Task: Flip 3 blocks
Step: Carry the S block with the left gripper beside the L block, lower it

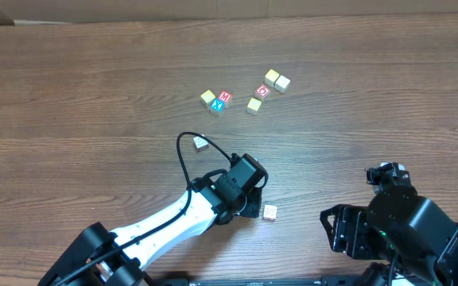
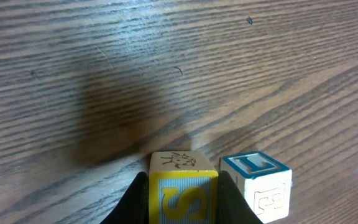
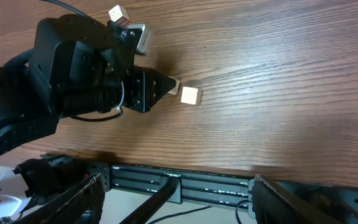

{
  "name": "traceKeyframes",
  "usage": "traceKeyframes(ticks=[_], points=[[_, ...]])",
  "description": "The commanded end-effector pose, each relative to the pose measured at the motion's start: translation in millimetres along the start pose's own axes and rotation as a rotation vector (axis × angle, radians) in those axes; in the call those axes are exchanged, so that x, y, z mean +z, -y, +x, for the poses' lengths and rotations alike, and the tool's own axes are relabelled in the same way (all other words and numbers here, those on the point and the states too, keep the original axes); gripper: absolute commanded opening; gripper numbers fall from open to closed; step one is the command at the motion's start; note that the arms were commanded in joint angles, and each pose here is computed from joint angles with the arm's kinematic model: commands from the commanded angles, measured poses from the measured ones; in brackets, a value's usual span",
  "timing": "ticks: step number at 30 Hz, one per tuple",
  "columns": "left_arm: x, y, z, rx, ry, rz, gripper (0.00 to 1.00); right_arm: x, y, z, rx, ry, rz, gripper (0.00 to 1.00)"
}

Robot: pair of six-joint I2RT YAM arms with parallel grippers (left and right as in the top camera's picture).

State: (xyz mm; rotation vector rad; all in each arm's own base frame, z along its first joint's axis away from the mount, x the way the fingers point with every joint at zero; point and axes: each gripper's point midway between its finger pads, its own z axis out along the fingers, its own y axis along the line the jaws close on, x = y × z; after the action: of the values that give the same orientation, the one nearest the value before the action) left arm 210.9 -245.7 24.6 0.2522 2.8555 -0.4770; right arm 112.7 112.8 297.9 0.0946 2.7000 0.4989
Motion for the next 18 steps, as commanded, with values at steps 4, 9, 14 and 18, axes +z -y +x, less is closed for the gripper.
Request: traceKeyframes(ticks=[4, 9, 14, 18], points=[[-3.4, 4.1, 3.3, -0.021, -0.011, 0.031, 0.04, -4.2, -5.4, 1.0, 0.002, -0.006, -0.032, 0.77], [-3.0, 7.8, 7.7, -0.014, -0.026, 0.044, 0.04, -4.3, -6.5, 2.8, 0.002, -0.016, -0.039, 0.77], [-1.2, 13.8, 17.4, -0.003, -0.036, 0.039, 0.04, -4.4, -7.9, 4.6, 0.002, -0.027, -0.047, 0.77], [-1.1, 15.5, 17.4, -0.003, -0.031, 0.04, 0.04, -4.4, -7.9, 4.8, 0.002, -0.027, -0.047, 0.77]])
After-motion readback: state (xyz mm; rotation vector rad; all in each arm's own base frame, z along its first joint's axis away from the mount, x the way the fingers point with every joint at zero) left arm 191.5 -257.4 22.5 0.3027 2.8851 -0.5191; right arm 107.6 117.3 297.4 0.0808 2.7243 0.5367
